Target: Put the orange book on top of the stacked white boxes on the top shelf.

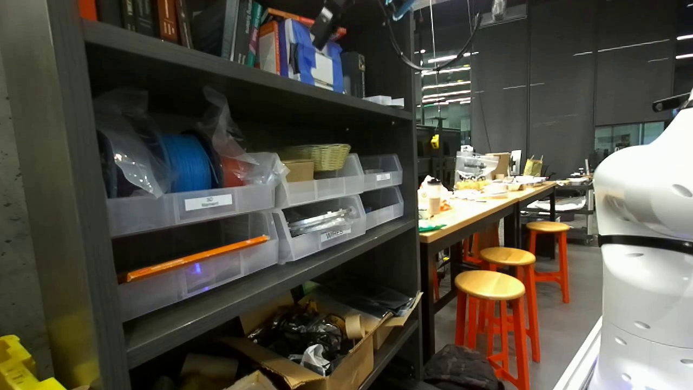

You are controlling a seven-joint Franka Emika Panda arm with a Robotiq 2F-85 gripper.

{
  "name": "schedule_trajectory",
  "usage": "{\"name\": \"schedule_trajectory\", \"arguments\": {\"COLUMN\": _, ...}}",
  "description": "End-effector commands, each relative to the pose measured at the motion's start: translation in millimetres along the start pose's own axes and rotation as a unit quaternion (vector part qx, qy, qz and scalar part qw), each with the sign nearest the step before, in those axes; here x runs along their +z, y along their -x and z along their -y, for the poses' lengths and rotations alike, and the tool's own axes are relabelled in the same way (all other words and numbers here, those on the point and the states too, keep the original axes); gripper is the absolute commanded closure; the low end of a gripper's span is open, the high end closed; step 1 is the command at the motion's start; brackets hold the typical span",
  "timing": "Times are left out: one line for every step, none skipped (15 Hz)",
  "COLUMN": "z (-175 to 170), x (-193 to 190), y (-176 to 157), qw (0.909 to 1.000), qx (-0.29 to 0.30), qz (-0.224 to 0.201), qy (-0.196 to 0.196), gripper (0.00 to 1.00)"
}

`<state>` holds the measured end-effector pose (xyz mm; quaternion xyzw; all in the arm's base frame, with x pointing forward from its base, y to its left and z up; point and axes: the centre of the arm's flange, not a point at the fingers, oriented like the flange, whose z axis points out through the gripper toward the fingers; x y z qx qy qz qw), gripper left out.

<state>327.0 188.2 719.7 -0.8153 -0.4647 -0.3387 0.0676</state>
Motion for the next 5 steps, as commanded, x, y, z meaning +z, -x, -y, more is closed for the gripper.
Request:
{"name": "schedule_trajectory", "arguments": {"z": 0, "x": 41, "y": 45, "qw": 0.9976, "qx": 0.069, "qz": 0.002, "qy": -0.001, "gripper": 0.0}}
{"name": "schedule_trajectory", "arguments": {"z": -2, "x": 49, "y": 55, "qw": 0.9964, "qx": 0.085, "qz": 0.006, "qy": -0.004, "gripper": 0.0}}
{"name": "schedule_trajectory", "arguments": {"z": -2, "x": 55, "y": 64, "qw": 0.9956, "qx": 0.093, "qz": 0.0, "qy": -0.007, "gripper": 0.0}}
{"name": "schedule_trajectory", "arguments": {"z": -2, "x": 58, "y": 72, "qw": 0.9948, "qx": 0.101, "qz": -0.013, "qy": -0.004, "gripper": 0.0}}
{"name": "schedule_trajectory", "arguments": {"z": -9, "x": 59, "y": 51, "qw": 0.9966, "qx": 0.081, "qz": 0.014, "qy": -0.007, "gripper": 0.0}}
